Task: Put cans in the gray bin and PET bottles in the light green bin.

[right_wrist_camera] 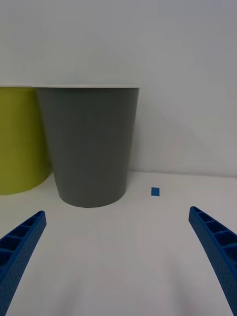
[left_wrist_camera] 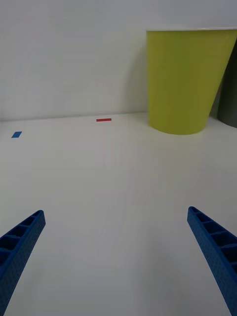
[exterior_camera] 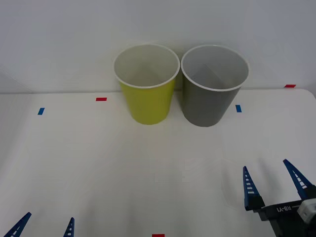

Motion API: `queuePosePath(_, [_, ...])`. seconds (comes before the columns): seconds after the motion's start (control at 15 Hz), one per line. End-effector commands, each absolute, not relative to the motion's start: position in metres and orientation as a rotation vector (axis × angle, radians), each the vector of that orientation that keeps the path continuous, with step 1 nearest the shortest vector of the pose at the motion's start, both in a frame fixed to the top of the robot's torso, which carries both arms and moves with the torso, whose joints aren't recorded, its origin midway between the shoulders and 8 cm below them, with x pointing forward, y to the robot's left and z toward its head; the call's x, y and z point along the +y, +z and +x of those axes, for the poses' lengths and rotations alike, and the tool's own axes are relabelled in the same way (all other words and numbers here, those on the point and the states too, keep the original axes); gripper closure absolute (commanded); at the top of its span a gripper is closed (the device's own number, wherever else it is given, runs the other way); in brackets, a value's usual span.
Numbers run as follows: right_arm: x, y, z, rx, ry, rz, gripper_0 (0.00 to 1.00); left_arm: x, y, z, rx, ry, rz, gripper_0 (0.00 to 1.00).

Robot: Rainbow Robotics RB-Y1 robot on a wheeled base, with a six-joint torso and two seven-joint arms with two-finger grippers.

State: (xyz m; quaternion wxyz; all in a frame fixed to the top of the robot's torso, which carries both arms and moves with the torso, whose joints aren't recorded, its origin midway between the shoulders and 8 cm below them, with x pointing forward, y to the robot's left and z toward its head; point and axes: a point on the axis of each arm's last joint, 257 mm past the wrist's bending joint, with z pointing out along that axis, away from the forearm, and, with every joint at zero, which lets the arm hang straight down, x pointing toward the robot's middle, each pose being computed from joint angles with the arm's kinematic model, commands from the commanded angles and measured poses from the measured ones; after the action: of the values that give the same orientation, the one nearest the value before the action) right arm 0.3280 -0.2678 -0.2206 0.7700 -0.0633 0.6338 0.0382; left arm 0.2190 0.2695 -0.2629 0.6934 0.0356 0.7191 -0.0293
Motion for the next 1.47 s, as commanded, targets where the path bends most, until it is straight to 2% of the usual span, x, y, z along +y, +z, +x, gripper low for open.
queuePosePath(0.07, [-0.284,-0.231,0.293,1.394,-0.013,-0.142,0.00,0.270,-0.263,0.219,1.606,-0.065,0.079,0.00])
queuePosePath(0.13, [-0.289,-0.235,0.280,1.399,-0.093,-0.167,0.00,0.270,-0.263,0.219,1.606,-0.065,0.079,0.00])
queuePosePath(0.2, [-0.294,-0.237,0.269,1.401,-0.128,-0.159,0.00,0.270,-0.263,0.219,1.606,-0.065,0.079,0.00])
queuePosePath(0.33, [-0.299,-0.240,0.244,1.416,-0.146,-0.132,0.00,0.270,-0.263,0.219,1.606,-0.065,0.079,0.00])
queuePosePath(0.67, [-0.292,-0.257,0.210,1.482,-0.135,-0.081,0.00,0.270,-0.263,0.219,1.606,-0.065,0.079,0.00])
queuePosePath(1.47, [-0.293,-0.257,0.209,1.483,-0.140,-0.084,0.00,0.270,-0.263,0.219,1.606,-0.065,0.079,0.00])
